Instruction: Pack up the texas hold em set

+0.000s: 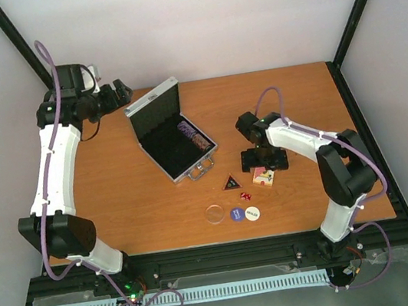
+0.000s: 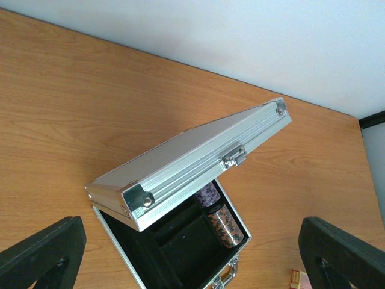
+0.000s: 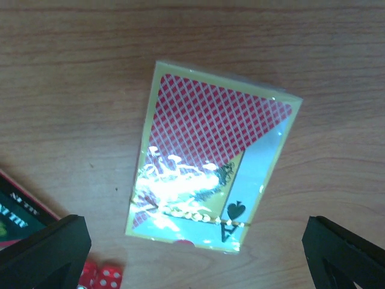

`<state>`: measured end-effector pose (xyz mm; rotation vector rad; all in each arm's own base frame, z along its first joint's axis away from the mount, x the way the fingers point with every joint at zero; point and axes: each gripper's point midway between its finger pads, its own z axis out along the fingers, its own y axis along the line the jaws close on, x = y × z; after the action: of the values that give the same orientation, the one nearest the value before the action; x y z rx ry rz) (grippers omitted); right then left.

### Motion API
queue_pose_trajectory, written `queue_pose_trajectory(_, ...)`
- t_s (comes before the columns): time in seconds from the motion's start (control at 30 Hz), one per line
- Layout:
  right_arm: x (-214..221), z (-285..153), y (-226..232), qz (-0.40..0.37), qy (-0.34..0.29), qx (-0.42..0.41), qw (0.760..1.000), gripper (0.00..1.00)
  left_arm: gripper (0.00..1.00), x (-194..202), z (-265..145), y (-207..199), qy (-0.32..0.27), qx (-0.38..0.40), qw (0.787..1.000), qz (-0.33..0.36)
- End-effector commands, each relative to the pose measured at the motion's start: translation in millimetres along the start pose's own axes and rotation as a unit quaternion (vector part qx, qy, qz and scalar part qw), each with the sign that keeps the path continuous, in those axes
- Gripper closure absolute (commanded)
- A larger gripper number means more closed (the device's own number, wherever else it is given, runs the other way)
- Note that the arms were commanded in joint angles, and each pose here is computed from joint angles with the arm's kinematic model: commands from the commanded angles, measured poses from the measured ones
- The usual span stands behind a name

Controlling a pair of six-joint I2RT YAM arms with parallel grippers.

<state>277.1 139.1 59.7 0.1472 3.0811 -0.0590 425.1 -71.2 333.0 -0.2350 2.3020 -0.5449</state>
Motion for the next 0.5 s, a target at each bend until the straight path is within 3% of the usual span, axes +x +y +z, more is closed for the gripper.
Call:
queue_pose_trajectory(0.0,-18,2,10,0.05,-0.022,-0.013,0.998,0.0,0.0,-4,-18,-12,-0.018,0.019,1.0,0.0)
queue_pose_trajectory(0.47,-19,29,-5,0.087,0.001,0.006,0.996,0.08,0.0,0,-13,-9,-0.006,0.014,1.0,0.005)
